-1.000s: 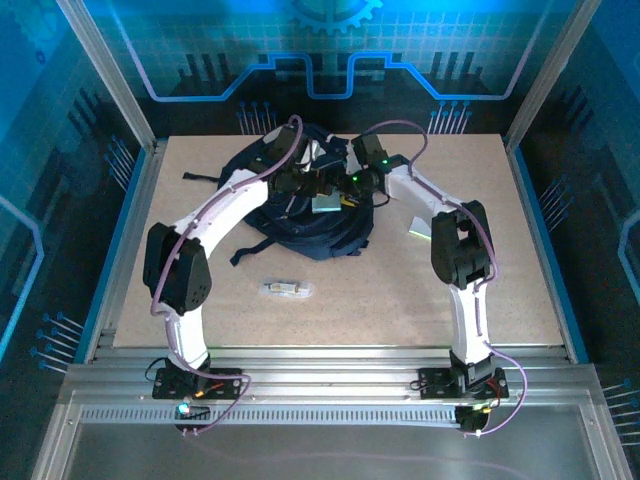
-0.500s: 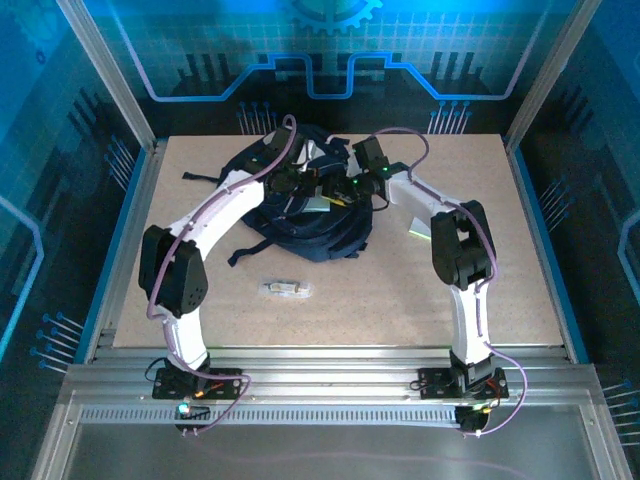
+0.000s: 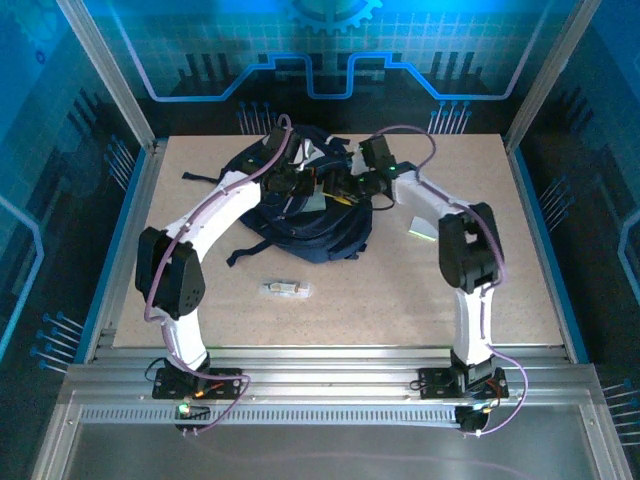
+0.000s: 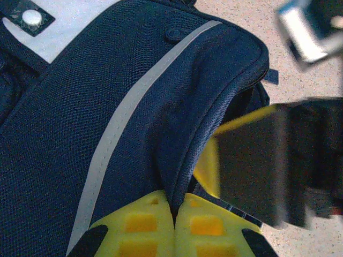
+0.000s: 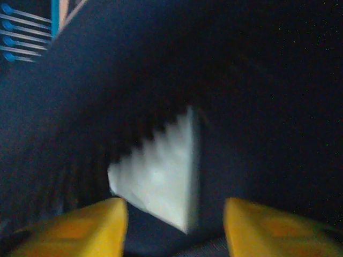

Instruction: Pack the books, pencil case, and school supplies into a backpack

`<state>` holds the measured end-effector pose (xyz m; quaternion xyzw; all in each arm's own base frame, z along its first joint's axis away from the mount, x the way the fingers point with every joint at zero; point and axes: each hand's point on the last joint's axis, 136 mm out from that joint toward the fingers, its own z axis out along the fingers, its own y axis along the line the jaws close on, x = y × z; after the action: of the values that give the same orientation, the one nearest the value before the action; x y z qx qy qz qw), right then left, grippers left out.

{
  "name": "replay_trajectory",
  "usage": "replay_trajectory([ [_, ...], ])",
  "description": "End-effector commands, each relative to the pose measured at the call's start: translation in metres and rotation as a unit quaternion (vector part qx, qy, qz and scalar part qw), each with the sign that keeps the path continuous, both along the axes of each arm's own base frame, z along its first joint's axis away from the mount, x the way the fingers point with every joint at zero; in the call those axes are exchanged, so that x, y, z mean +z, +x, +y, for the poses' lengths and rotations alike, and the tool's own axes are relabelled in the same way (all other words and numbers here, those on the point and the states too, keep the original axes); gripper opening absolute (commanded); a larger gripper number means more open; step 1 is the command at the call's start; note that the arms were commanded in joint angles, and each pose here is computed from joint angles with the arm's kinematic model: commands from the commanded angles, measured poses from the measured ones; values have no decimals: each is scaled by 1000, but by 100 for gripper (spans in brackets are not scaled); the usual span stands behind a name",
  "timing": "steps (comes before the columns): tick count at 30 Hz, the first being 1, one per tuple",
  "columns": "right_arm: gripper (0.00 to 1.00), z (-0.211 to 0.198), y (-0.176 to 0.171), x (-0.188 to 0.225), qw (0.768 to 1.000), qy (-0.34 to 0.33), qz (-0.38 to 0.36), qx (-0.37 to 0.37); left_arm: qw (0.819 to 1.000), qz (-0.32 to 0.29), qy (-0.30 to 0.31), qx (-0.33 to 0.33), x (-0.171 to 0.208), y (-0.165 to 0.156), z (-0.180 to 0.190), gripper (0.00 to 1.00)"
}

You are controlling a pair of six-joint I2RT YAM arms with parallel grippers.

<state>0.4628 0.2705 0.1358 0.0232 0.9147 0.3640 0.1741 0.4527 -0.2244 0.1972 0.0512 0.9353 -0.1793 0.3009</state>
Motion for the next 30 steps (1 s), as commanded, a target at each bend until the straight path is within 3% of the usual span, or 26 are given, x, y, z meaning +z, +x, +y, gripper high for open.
replay_trajectory([
  [1, 75, -63, -15, 32, 996, -83, -38, -27, 999, -24, -48, -11, 36, -11, -10, 0],
  [5, 100, -138, -42, 18, 981, -175, -5, -84, 998, -21, -59, -15, 35, -14, -13, 0],
  [9, 100, -212, -70, 2, 956, -239, 23, -169, 997, -18, -69, -19, 36, -19, -15, 0],
  [14, 100, -276, -97, -15, 925, -278, 59, -252, 997, -14, -77, -21, 37, -25, -15, 0],
  [24, 100, -262, -74, -70, 943, -235, 113, -209, 997, -8, -81, -20, 31, -30, -14, 0],
  [30, 100, -248, -52, -87, 940, -236, 118, -215, 997, -3, -79, -20, 27, -29, -14, 0],
])
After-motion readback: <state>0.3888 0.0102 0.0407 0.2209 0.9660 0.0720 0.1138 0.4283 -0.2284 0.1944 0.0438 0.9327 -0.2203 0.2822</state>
